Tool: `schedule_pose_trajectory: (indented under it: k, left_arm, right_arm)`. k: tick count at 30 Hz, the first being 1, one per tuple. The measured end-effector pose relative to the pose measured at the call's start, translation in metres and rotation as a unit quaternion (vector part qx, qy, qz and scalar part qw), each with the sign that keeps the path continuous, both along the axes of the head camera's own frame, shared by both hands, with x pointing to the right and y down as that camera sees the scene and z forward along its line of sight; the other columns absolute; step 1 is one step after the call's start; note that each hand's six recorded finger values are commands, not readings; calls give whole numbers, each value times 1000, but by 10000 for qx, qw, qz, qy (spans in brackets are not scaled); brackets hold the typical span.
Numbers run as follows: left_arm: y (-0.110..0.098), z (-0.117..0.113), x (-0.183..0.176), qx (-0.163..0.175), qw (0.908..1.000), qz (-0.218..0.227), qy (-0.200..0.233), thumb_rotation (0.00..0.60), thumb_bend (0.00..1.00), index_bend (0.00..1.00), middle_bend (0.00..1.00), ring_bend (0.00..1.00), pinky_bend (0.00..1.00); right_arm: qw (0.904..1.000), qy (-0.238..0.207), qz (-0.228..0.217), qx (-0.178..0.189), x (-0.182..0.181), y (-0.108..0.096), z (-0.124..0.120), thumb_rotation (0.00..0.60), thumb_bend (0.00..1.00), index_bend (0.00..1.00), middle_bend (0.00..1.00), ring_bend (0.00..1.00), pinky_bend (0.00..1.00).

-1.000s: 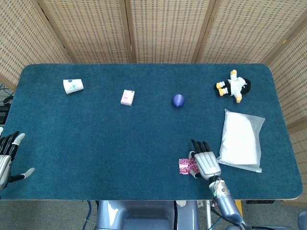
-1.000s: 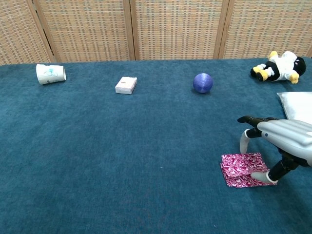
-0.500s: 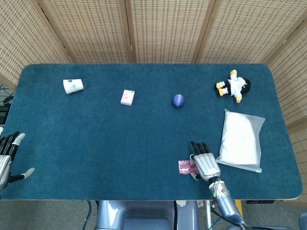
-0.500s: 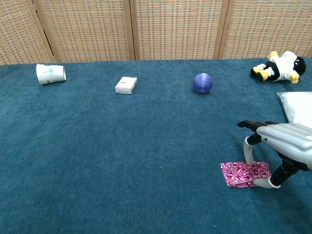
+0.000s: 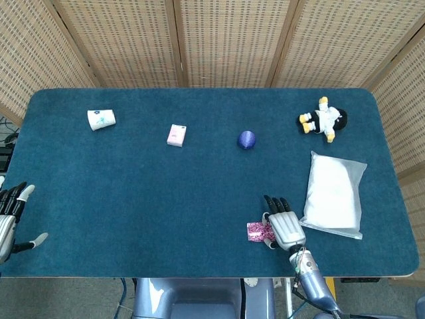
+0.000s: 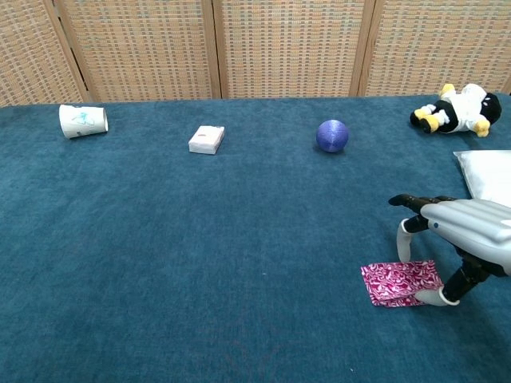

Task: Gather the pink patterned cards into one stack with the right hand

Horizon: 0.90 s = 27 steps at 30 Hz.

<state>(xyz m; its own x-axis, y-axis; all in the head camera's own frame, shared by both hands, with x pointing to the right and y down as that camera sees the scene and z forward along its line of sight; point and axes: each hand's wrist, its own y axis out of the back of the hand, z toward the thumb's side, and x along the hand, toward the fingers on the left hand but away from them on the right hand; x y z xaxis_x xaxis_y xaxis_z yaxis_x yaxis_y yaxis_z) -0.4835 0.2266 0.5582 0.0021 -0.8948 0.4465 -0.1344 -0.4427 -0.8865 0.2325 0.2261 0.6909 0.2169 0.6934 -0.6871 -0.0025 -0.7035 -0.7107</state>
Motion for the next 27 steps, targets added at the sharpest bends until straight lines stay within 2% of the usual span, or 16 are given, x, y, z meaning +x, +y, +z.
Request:
schedule_pose_trajectory:
  k: [12,27]
  left_arm:
    - [0,0,0,0,10000,0,7,600,0,0,0,0,0]
    - [0,0,0,-1,10000,-3,8,600,0,0,0,0,0]
  right_arm:
    - [9999,64,-62,-70,1,1,-2,600,208,351,0,0,34]
    - [10000,31,44,-71,2,-3,-5,600,208,351,0,0,34]
